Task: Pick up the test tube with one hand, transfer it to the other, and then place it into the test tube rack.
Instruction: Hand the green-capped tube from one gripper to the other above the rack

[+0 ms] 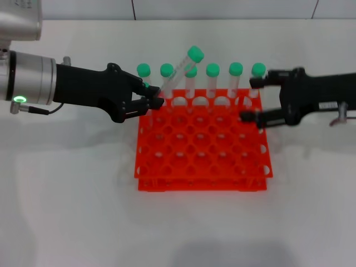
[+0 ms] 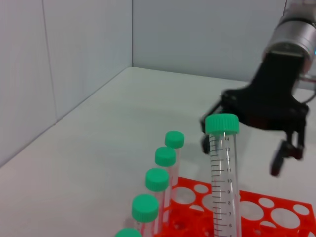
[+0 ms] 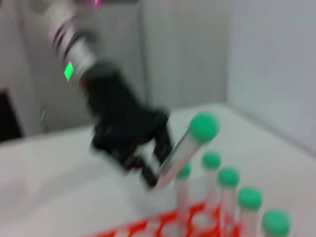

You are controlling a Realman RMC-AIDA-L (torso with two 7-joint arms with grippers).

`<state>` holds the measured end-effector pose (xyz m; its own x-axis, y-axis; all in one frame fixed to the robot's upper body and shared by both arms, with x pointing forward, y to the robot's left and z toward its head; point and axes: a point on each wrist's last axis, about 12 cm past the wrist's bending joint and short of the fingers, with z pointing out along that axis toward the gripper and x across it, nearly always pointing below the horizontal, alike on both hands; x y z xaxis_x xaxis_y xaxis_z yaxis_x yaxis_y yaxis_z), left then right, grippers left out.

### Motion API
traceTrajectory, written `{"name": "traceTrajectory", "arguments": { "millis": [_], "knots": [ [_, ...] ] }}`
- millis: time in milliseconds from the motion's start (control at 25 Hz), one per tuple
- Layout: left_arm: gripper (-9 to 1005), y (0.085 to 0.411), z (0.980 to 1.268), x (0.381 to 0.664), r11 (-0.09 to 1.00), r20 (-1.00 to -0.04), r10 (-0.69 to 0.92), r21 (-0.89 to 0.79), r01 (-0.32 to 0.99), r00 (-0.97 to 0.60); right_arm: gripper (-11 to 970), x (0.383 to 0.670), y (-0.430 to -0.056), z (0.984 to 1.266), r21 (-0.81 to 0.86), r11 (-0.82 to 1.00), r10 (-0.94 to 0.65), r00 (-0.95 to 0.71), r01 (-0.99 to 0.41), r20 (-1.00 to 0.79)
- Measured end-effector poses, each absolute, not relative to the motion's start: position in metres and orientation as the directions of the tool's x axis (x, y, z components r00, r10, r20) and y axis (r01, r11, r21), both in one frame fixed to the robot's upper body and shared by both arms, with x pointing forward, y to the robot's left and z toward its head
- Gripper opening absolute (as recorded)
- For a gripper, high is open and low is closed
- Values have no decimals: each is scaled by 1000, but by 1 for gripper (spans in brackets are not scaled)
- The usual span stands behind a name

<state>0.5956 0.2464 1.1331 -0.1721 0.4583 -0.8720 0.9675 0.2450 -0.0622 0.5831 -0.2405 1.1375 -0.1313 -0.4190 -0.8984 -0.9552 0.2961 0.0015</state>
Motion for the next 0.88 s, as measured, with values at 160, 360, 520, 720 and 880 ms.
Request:
{"name": "traceTrajectory", "arguments": {
  "millis": [160, 360, 520, 720, 880],
  "knots": [
    [232, 244, 1132, 595, 232, -874, 460, -50, 971, -155, 746, 586, -240, 1135, 72, 360, -277, -180, -930, -944],
    [235, 242, 1131, 594, 225, -876, 460, -41, 973, -144, 744, 584, -238, 1130, 121, 375, -185, -202, -919, -962],
    [238, 241, 1132, 595, 222, -879, 457, -37, 974, -137, 742, 583, -238, 1122, 168, 398, -90, -221, -902, -971],
    [240, 237, 1132, 596, 218, -877, 463, -30, 976, -130, 740, 581, -236, 1113, 176, 429, -9, -199, -886, -980],
    [243, 236, 1132, 598, 221, -874, 469, -22, 975, -127, 738, 579, -232, 1107, 184, 435, 36, -187, -881, -982]
  ]
}}
